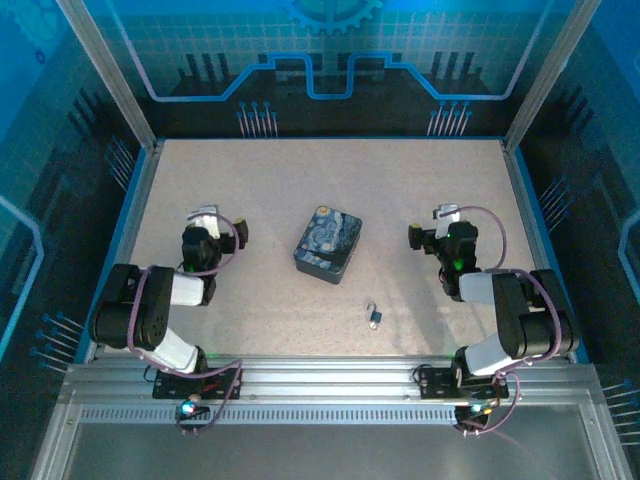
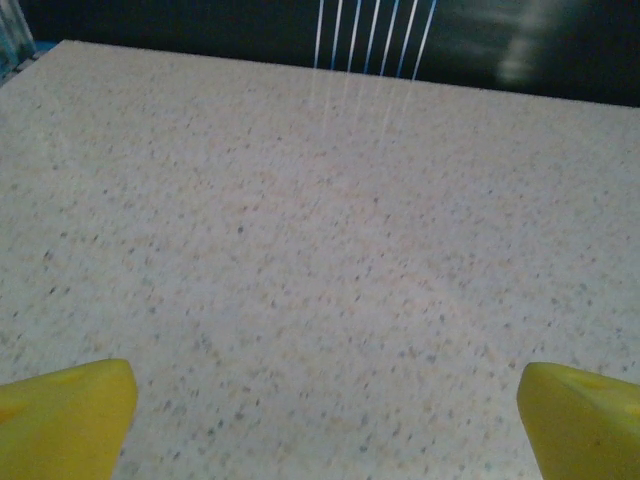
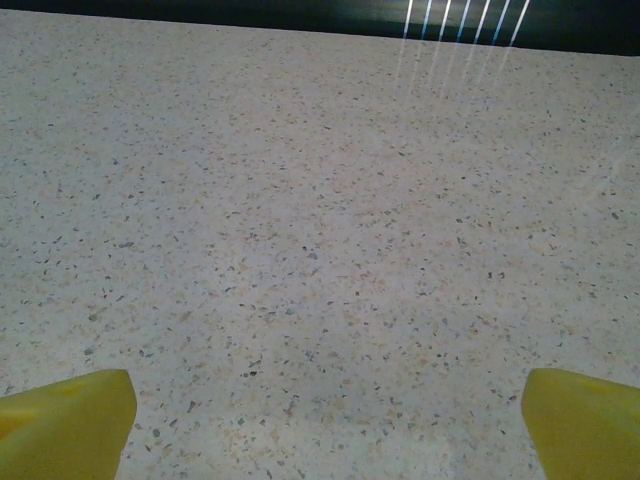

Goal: Unlock the padlock with the key

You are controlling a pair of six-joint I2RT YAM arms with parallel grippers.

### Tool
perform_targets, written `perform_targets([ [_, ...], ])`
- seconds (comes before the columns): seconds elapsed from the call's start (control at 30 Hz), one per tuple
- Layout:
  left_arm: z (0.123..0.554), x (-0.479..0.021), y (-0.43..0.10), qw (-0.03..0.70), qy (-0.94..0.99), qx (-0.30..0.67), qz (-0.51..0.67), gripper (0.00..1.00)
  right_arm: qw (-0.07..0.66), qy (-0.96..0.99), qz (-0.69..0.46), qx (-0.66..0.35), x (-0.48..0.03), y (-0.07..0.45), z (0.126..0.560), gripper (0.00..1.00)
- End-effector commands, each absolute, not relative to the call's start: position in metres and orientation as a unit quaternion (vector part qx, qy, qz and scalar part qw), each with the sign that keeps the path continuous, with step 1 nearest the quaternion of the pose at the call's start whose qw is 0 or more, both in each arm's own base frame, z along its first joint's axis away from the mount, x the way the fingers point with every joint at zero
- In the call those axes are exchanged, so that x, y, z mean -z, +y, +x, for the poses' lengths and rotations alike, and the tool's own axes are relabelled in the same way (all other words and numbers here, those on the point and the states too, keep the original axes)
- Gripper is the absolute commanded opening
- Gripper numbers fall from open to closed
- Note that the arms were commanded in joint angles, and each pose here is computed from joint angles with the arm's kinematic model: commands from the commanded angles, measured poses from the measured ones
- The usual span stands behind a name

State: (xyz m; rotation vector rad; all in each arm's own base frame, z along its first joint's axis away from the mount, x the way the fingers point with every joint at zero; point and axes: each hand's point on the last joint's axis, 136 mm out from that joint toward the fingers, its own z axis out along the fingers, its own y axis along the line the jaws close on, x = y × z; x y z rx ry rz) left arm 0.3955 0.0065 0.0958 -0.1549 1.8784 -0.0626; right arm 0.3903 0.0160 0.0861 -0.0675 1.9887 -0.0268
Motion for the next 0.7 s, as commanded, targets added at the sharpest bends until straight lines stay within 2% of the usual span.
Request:
perform_targets([
  [0.0, 0.3966, -0.0956, 0.0039, 0.581, 0.812, 0.033, -0.051, 0.99, 0.557, 0.83, -0.038, 0.016, -0.0953, 0.0193, 0.3965, 1.0],
  [0.67, 0.3963, -0.0955, 0.0039, 0.582, 0.811, 0.033, -0.051, 0.99, 0.555, 0.831, -0.043, 0.018, -0.0944, 0.0215, 0.3966, 1.0],
])
